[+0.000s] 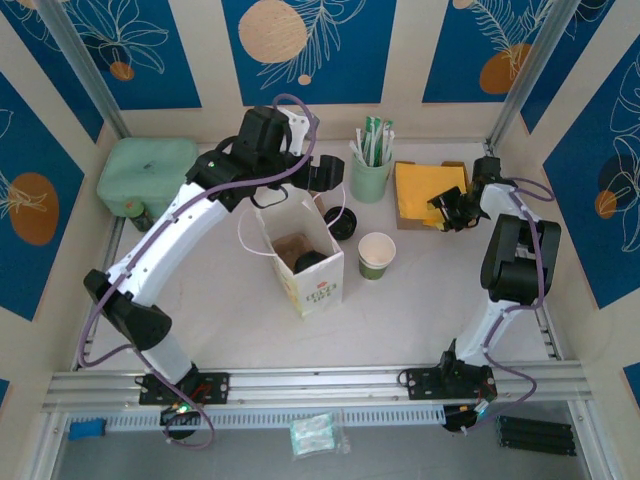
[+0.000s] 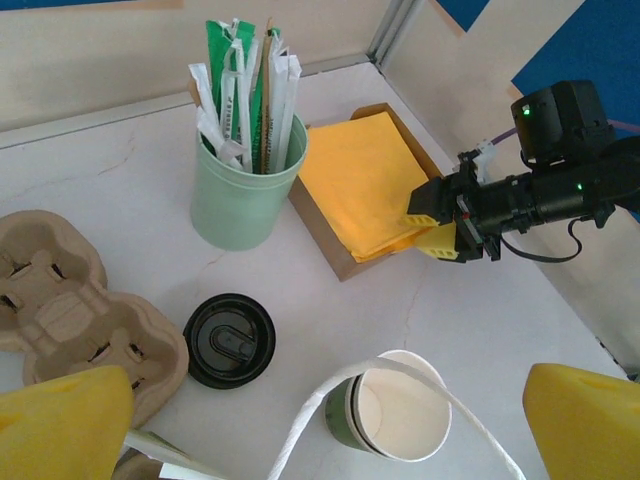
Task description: Pack the takeout coffee
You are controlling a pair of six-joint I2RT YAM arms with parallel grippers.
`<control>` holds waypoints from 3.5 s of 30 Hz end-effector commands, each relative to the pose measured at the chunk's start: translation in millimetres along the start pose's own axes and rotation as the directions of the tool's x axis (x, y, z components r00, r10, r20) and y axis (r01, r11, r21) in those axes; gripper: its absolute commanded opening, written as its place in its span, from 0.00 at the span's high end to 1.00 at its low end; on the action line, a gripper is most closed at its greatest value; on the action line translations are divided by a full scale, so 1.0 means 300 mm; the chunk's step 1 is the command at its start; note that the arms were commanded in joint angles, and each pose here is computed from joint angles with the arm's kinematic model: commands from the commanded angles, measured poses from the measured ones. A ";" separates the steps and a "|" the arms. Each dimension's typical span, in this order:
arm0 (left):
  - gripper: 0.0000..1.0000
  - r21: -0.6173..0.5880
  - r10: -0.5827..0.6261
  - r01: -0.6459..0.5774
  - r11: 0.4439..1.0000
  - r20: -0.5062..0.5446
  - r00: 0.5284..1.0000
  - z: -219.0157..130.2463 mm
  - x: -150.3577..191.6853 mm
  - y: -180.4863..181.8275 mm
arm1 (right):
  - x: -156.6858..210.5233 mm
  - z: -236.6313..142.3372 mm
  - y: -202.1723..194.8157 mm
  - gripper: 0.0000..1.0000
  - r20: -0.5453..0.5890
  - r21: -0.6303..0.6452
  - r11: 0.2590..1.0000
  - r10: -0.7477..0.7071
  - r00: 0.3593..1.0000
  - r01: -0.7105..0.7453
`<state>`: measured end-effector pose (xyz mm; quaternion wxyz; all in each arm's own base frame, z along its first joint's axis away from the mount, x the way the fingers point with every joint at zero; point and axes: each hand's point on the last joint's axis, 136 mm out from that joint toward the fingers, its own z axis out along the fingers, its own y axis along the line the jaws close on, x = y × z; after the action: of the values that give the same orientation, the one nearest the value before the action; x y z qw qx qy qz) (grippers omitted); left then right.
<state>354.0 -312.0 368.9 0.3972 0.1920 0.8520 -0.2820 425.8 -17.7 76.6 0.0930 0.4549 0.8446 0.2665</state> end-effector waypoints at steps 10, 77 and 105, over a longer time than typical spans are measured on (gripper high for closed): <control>0.00 0.021 0.017 -0.017 1.000 0.023 1.000 -0.008 -0.036 0.004 | -0.003 0.021 0.012 0.56 -0.001 0.005 1.000 0.016 1.000 -0.016; 0.01 -0.359 -0.042 0.169 0.918 0.335 0.941 -0.568 -0.005 0.234 | 1.315 -1.220 0.716 1.00 0.374 -0.677 0.052 -0.835 0.404 0.734; 0.00 -0.021 -0.087 0.092 0.996 0.176 0.981 -0.489 0.174 0.064 | 1.480 -0.903 0.852 1.00 0.182 -0.737 0.058 -0.943 0.280 0.673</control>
<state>249.1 -191.3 401.5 0.4700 0.1159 0.8270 -0.2860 252.3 356.8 484.0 0.2503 -0.2311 0.7748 0.5326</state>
